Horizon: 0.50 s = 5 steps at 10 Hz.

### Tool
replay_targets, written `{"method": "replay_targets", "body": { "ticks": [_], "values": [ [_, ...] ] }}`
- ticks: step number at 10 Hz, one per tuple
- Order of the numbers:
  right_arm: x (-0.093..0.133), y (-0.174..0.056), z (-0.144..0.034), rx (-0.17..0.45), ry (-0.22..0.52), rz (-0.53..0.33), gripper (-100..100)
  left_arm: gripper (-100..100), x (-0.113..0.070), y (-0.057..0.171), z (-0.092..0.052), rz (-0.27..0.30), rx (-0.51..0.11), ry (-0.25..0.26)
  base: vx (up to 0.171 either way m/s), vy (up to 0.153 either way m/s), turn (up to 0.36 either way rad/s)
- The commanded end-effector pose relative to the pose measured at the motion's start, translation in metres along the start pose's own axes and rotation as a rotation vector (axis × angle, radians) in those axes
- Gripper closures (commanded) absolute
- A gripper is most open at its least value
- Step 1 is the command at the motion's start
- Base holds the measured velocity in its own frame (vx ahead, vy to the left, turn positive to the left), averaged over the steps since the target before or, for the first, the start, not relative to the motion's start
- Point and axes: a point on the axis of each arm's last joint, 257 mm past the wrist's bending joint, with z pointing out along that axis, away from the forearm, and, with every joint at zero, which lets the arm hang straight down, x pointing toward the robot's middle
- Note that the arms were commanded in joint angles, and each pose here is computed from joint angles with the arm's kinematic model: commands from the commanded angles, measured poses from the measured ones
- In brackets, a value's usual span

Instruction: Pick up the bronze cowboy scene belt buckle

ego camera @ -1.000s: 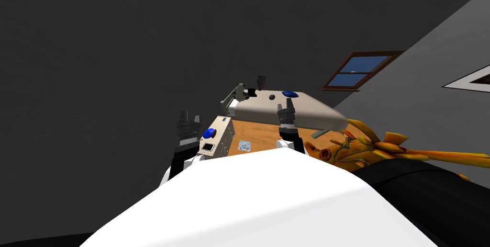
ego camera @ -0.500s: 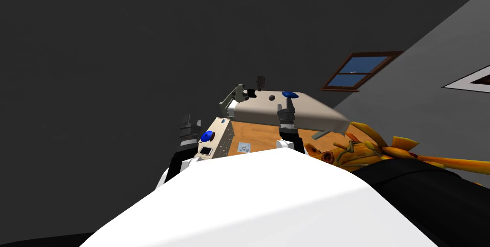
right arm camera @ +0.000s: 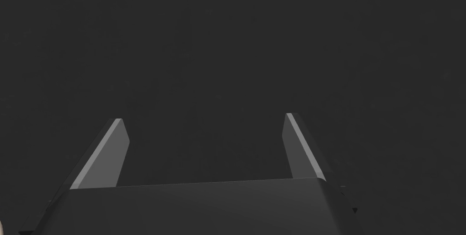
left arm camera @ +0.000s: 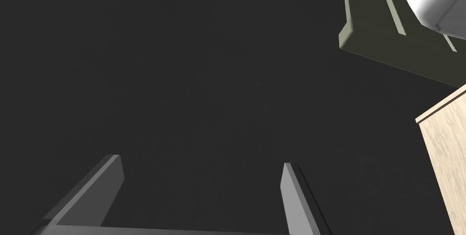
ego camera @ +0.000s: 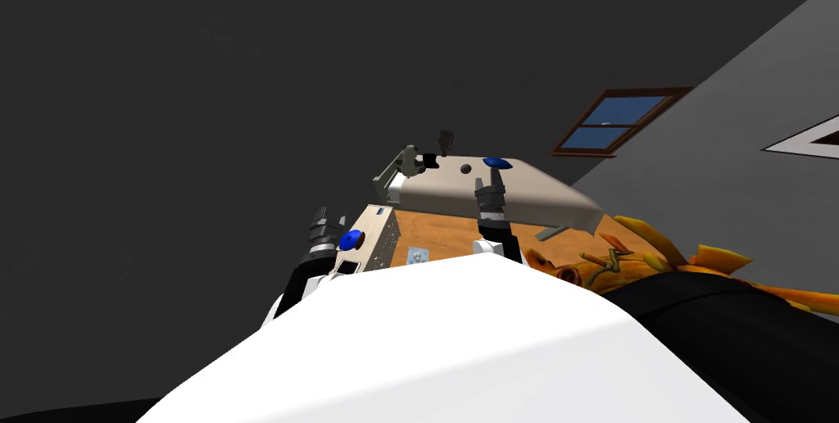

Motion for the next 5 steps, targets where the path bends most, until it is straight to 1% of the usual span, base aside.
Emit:
{"method": "replay_targets", "body": {
  "ticks": [1,2,3,4,5],
  "values": [
    [0.0,0.0,0.0,0.0,0.0,0.0,0,-100,-0.012,0.021,-0.006,-0.045,-0.065,-0.031,0.067,0.004,-0.018],
    [0.0,0.0,0.0,0.0,0.0,0.0,0,-100,-0.024,0.035,-0.009,-0.085,-0.105,-0.056,0.092,-0.009,-0.024],
    [0.0,0.0,0.0,0.0,0.0,0.0,0,-100,-0.024,0.037,-0.01,-0.085,-0.116,-0.059,0.072,-0.012,-0.008],
    [0.0,0.0,0.0,0.0,0.0,0.0,0,-100,-0.037,0.054,-0.014,-0.127,-0.167,-0.09,0.073,-0.008,-0.016],
    [0.0,0.0,0.0,0.0,0.0,0.0,0,-100,-0.037,0.054,-0.014,-0.127,-0.167,-0.09,0.054,-0.007,-0.009]
  ]
}}
